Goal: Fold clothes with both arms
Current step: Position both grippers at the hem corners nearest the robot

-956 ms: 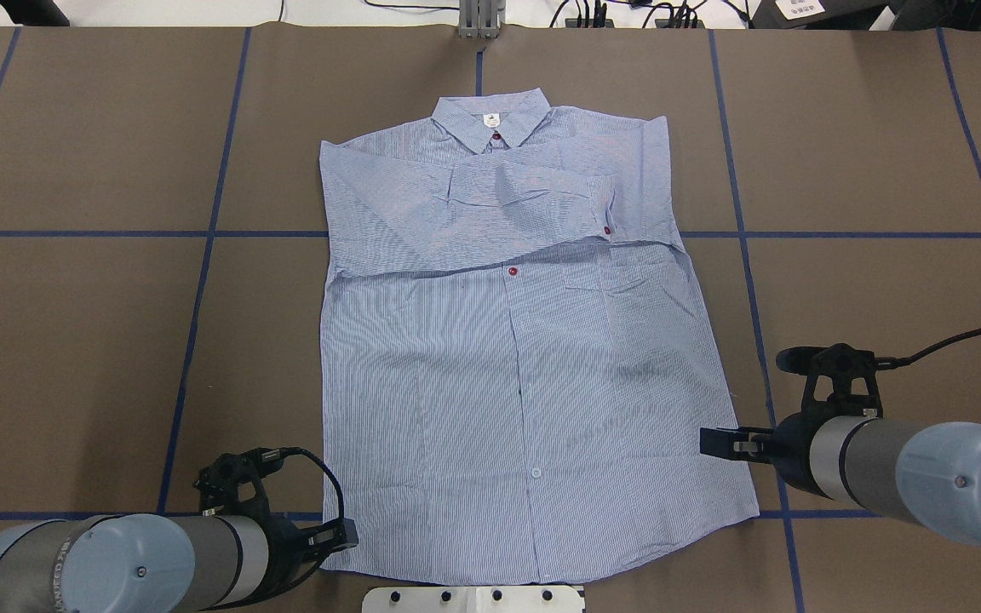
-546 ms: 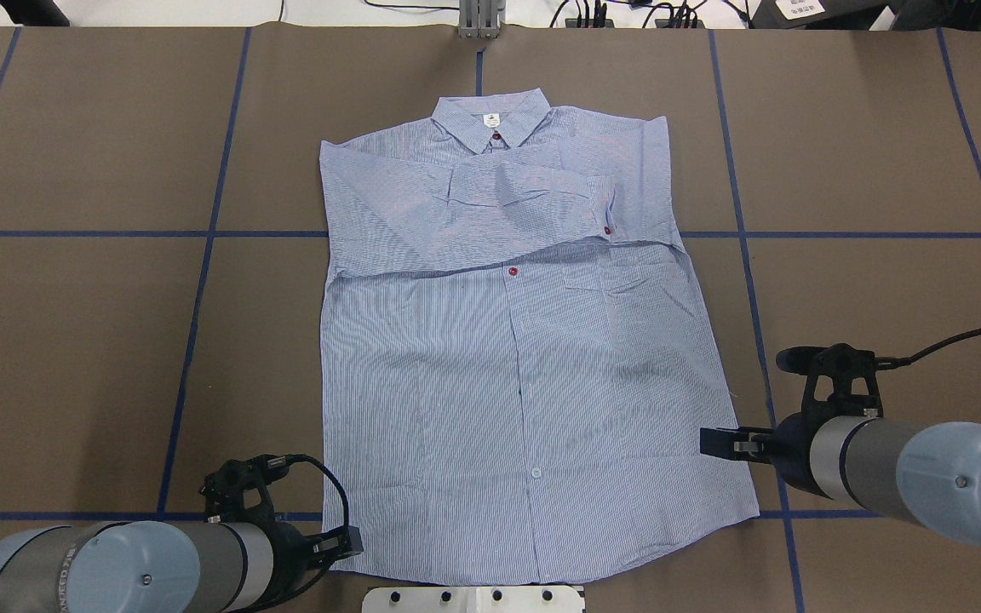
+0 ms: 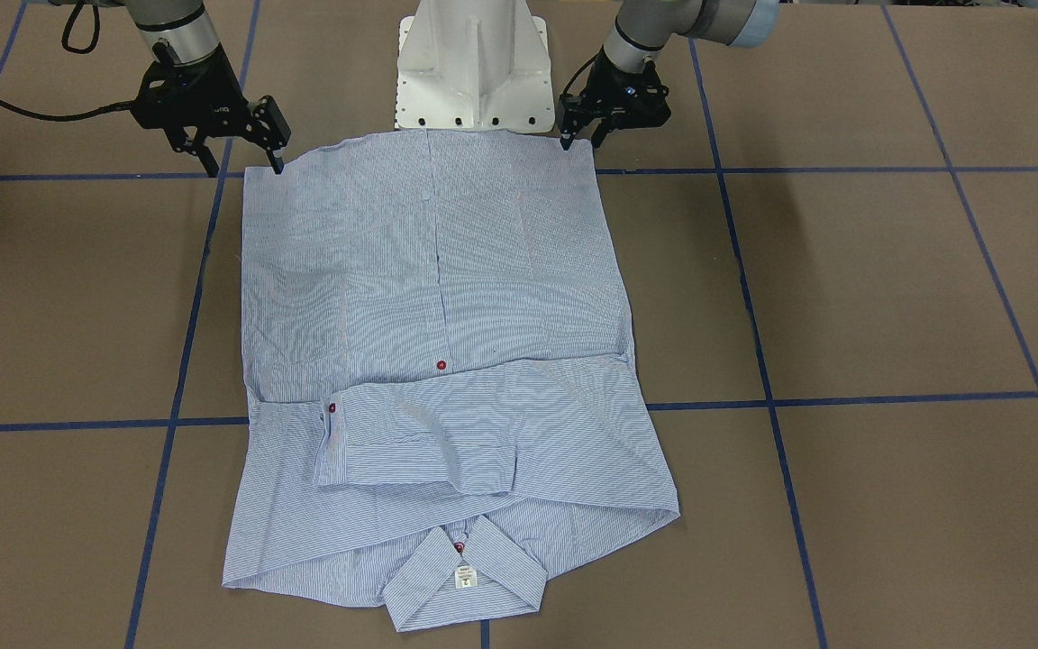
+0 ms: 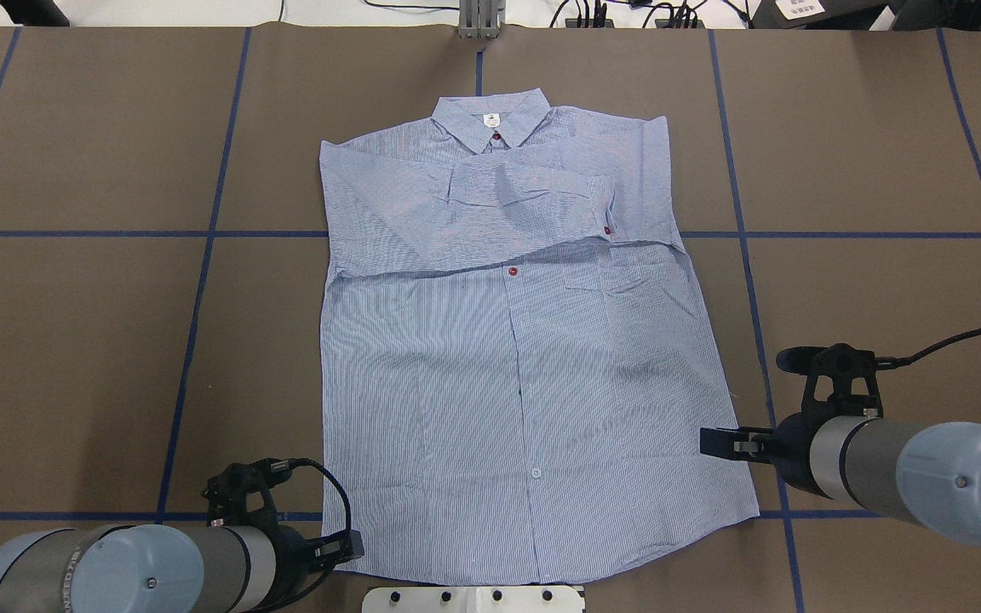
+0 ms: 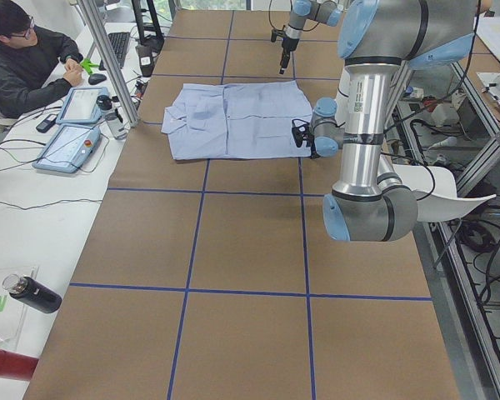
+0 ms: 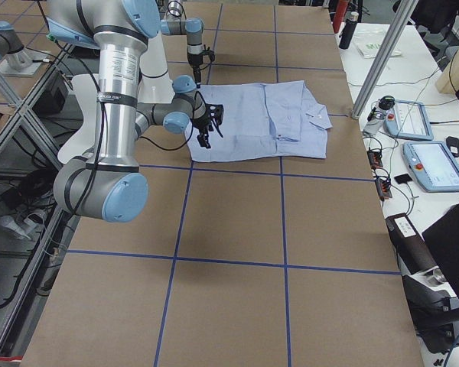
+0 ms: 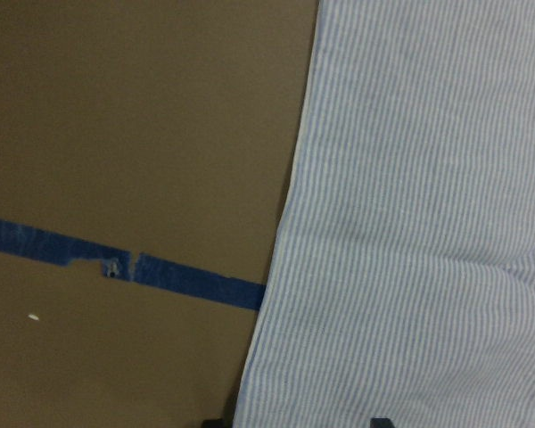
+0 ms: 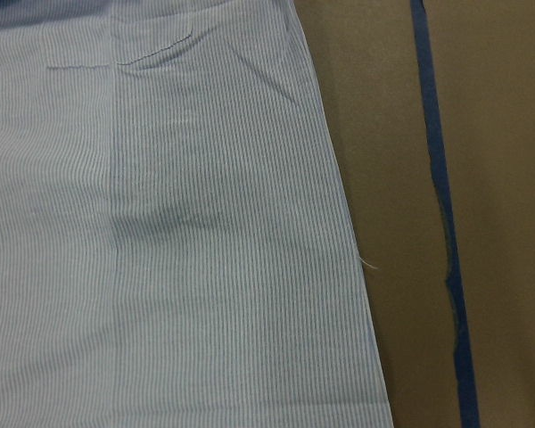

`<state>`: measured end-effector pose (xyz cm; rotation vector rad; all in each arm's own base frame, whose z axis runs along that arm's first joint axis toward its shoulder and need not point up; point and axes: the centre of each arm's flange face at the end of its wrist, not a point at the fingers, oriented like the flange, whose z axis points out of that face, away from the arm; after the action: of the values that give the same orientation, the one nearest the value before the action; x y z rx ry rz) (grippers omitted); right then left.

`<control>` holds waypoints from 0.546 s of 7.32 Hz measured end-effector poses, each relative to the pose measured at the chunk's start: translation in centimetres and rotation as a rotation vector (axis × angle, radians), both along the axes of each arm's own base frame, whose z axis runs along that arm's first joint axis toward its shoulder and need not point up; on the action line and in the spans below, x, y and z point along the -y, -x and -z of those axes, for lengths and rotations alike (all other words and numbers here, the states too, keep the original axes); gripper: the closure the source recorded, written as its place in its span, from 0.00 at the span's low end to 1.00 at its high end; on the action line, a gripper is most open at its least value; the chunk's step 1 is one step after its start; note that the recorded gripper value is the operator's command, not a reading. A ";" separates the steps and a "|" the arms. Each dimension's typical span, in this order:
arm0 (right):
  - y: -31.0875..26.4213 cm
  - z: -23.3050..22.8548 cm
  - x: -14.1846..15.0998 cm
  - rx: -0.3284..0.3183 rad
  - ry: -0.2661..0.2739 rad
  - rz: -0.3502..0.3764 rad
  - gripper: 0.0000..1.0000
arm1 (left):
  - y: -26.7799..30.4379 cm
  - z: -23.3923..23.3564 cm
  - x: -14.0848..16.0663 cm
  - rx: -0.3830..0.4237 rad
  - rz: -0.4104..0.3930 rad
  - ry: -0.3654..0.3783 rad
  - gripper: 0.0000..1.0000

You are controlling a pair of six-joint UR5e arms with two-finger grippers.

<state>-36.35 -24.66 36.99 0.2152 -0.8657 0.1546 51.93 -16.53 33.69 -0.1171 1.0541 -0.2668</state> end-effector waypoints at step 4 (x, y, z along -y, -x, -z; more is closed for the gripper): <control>0.0 0.0 0.0 0.000 0.000 0.000 0.00 | -0.3 0.7 -0.1 -0.011 -0.004 -0.001 1.00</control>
<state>-36.35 -24.66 36.99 0.2149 -0.8657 0.1553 52.27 -16.42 33.00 -0.1200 1.0645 -0.2619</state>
